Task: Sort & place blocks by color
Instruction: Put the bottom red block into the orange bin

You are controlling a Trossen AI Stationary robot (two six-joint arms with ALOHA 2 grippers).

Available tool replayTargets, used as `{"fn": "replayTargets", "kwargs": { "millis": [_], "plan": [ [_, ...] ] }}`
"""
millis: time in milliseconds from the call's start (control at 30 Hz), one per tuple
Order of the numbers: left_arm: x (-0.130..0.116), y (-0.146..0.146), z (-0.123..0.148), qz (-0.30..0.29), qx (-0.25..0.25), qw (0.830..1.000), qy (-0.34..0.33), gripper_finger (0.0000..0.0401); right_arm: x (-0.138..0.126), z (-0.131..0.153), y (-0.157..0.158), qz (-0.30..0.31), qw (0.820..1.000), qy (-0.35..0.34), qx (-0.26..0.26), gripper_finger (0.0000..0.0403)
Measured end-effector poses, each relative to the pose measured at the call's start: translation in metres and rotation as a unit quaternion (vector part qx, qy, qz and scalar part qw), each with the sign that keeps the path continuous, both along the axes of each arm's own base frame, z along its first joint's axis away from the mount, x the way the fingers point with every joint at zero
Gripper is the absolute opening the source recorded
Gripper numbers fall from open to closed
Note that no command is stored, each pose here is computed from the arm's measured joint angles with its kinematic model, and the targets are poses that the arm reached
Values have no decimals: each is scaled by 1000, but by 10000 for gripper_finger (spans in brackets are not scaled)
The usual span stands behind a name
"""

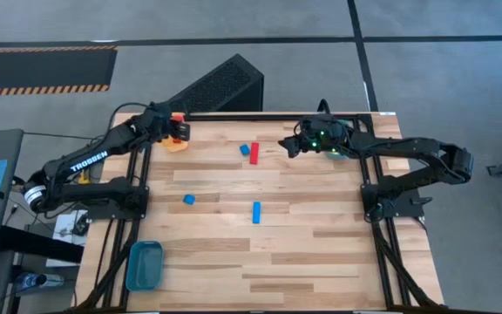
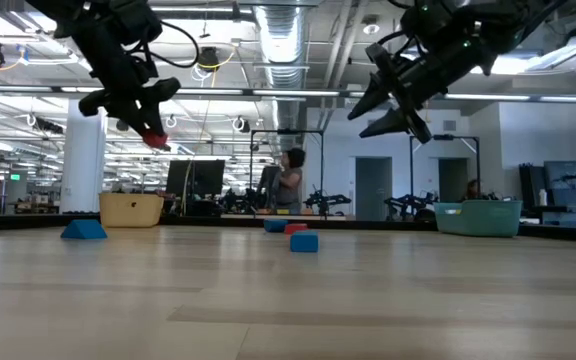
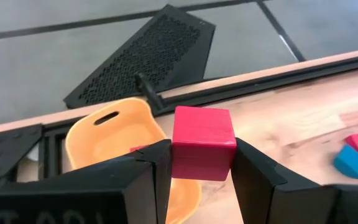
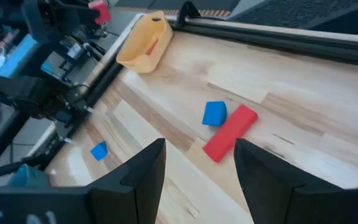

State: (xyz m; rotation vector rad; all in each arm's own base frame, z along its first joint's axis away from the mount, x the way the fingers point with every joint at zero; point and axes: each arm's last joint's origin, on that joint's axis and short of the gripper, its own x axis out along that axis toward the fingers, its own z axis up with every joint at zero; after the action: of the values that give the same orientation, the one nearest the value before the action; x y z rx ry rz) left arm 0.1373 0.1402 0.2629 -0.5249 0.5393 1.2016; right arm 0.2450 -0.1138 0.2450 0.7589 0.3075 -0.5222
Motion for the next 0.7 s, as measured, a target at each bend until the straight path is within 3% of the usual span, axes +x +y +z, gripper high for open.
{"fn": "replayTargets", "kwargs": {
  "millis": [400, 700],
  "plan": [
    [-6, 4, -5, 26, -21, 999, 14, 111, -12, -39, 10, -28, 999, -12, 45, 214],
    [-3, 8, -12, 25, -44, 998, 22, 112, -11, -42, 16, -19, 999, -17, 44, 214]
  ]
}}
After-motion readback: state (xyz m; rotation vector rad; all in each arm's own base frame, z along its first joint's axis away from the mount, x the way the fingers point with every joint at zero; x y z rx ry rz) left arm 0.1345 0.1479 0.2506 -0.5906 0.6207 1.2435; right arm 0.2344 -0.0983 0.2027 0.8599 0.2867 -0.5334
